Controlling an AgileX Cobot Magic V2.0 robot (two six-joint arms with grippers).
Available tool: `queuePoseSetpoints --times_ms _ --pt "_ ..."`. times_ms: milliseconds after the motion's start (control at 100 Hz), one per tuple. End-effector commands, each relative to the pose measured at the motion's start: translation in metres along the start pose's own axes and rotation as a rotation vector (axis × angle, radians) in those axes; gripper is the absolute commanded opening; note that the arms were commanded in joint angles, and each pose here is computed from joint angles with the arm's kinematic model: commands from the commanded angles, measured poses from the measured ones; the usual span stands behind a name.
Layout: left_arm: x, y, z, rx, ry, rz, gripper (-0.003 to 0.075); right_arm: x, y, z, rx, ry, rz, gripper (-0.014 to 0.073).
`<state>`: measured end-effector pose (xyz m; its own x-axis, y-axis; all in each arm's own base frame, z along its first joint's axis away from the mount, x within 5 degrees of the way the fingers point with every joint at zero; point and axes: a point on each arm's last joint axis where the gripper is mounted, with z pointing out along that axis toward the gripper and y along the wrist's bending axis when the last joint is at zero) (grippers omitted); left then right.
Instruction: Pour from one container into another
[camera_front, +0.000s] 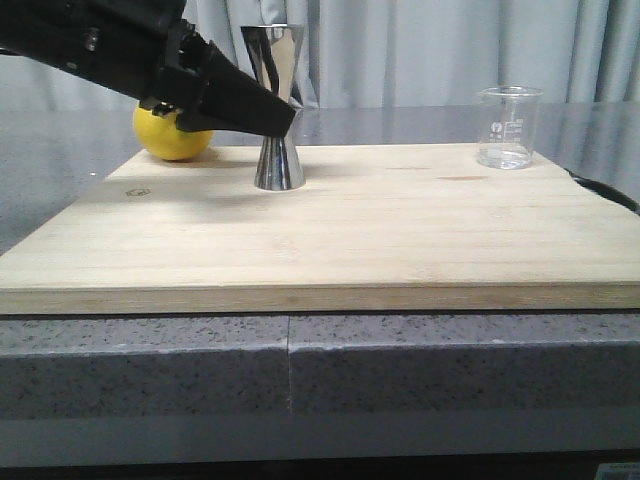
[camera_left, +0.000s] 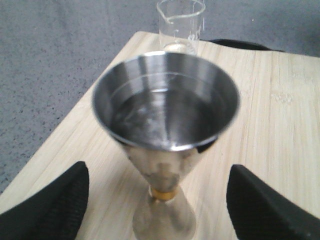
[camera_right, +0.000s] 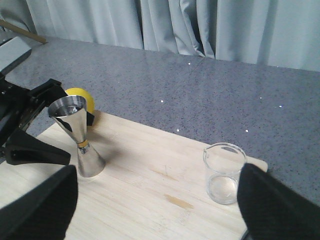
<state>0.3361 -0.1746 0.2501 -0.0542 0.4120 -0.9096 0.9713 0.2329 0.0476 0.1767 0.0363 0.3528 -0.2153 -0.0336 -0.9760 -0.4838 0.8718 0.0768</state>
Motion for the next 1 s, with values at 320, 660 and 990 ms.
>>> queuePoseSetpoints --times_ms 320,660,990 --pt "-0.063 -0.029 -0.072 -0.192 0.163 -0.019 0.0532 -0.009 0.001 -0.004 0.013 -0.02 0.05 0.0588" --pt "-0.093 -0.081 -0.173 -0.63 0.416 -0.345 0.0496 -0.009 0.006 -0.007 -0.028 -0.014 0.096 0.0587" --pt "-0.074 -0.144 -0.225 -0.93 0.176 -0.51 0.0489 -0.017 0.01 -0.021 0.02 -0.086 0.164 0.0587"
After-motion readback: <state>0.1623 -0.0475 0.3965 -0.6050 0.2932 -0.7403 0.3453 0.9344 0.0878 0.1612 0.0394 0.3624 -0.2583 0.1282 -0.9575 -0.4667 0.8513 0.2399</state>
